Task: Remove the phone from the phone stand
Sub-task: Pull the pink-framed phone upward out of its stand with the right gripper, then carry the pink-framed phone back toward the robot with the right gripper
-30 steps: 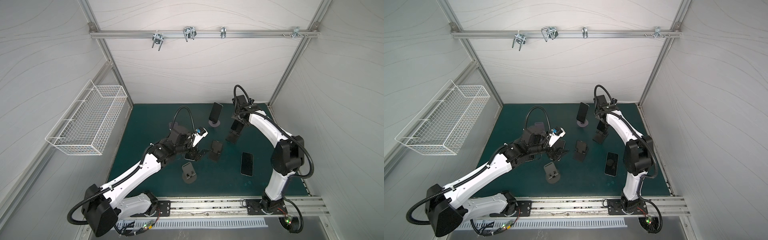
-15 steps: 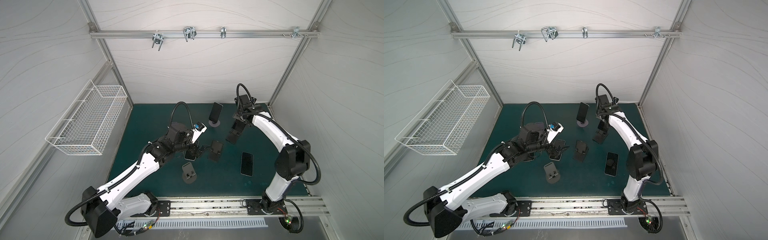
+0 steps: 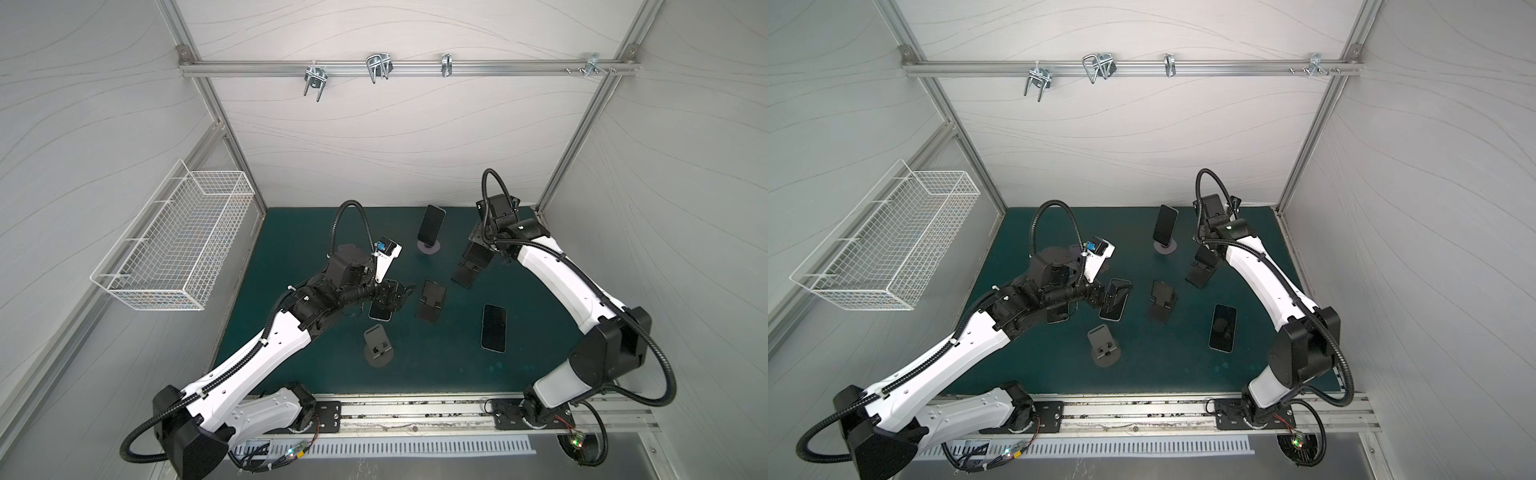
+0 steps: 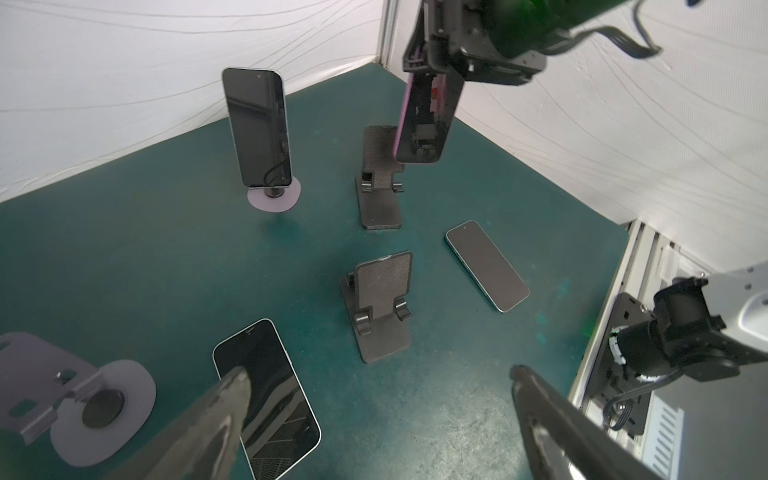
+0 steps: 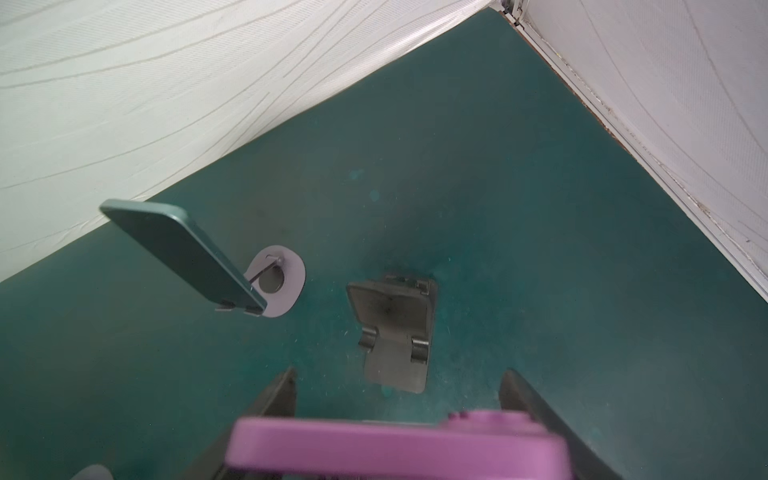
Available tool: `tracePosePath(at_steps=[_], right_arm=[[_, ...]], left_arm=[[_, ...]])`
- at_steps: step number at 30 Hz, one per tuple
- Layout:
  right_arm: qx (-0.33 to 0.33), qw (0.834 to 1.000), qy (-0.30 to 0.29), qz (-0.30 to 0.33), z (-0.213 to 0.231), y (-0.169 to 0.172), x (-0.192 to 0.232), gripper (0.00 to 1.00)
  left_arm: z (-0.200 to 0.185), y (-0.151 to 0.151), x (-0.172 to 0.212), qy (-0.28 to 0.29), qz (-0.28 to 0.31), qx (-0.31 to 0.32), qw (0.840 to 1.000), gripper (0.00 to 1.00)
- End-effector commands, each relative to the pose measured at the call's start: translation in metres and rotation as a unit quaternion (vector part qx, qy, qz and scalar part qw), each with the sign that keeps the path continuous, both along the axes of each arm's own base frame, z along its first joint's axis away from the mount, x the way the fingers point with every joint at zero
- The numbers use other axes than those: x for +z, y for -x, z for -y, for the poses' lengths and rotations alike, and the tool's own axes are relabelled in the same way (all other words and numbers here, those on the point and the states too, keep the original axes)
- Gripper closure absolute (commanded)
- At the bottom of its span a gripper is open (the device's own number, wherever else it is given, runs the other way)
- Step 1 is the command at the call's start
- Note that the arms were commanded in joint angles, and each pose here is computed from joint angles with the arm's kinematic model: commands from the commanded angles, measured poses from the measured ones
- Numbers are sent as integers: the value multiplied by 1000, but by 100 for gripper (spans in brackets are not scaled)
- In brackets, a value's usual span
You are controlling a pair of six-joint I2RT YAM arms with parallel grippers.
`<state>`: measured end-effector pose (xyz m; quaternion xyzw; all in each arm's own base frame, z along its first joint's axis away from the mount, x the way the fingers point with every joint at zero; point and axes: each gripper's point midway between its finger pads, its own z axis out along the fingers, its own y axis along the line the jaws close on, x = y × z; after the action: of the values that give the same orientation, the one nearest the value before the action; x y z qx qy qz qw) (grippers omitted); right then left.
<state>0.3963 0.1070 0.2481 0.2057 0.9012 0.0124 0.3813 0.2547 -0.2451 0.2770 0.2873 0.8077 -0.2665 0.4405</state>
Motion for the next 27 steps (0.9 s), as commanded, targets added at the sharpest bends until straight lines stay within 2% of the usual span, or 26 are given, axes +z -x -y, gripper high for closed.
tracePosePath(at_steps=[1, 10, 18, 27], right_arm=[[2, 1000, -9, 22, 3, 16, 20, 38], [25, 999, -29, 16, -1, 54, 22, 39], [64, 997, -33, -6, -12, 94, 9, 39], [79, 996, -41, -28, -10, 129, -8, 39]], left_arm=[[-5, 1, 31, 33, 13, 23, 999, 1], [-17, 11, 26, 40, -17, 47, 998, 2], [-44, 23, 5, 15, -32, 84, 996, 2], [-52, 30, -2, 36, -69, 115, 990, 2]])
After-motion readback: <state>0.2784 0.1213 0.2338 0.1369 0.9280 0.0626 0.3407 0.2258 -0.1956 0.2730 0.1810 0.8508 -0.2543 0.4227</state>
